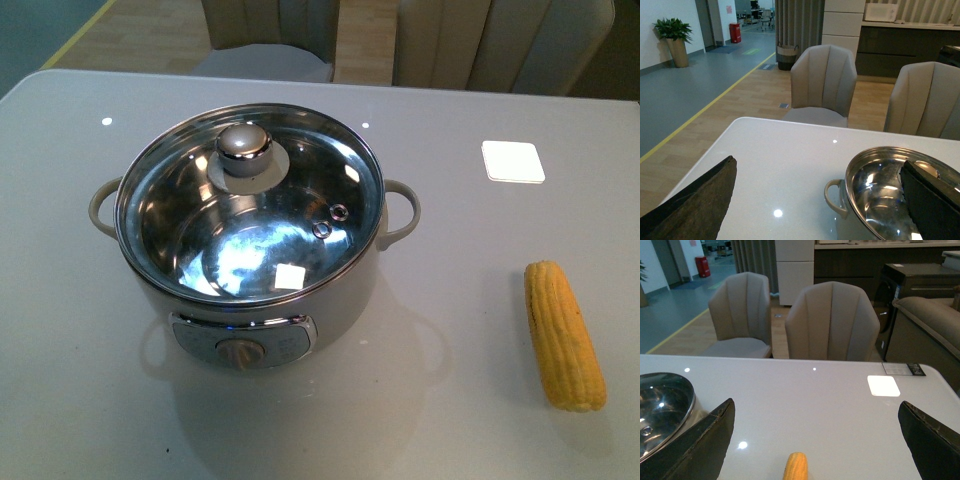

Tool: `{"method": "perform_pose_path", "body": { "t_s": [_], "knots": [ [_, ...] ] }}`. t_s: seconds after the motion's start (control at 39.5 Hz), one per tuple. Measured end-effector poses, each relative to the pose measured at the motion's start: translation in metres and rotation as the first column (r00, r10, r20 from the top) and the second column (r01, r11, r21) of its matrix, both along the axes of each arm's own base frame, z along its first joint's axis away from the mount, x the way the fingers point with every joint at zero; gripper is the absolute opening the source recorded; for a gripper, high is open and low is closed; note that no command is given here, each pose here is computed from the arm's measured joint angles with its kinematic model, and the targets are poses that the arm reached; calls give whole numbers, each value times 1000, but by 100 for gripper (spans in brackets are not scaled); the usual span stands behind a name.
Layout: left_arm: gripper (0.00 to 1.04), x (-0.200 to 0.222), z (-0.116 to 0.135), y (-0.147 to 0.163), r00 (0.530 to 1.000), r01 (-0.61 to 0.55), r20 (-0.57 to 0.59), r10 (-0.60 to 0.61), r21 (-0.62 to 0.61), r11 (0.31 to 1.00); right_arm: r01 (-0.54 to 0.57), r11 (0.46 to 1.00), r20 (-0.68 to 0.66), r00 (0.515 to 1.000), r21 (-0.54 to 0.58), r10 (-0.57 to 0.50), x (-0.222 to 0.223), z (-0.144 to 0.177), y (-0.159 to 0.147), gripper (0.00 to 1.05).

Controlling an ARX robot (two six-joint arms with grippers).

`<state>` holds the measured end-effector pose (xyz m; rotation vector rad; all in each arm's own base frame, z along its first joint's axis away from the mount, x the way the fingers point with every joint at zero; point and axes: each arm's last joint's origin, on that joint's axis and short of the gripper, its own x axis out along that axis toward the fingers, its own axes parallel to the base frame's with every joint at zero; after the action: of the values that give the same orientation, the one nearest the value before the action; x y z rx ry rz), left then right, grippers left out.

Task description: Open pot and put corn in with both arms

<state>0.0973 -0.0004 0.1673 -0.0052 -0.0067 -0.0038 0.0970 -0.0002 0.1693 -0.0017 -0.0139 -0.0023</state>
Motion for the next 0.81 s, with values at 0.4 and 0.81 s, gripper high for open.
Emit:
{"method": "perform_pose_path", "body": {
  "t_s": [0.4, 0.81],
  "knots": [
    [98, 0, 0, 0, 1000, 0, 0, 0, 0, 1000, 0, 1000, 0, 1000, 0, 0, 0, 0, 0, 96],
    [98, 9, 11, -9, 920, -110, -387, 67, -91, 990, 0, 1000, 1, 1000, 0, 0, 0, 0, 0, 96]
  ]
}}
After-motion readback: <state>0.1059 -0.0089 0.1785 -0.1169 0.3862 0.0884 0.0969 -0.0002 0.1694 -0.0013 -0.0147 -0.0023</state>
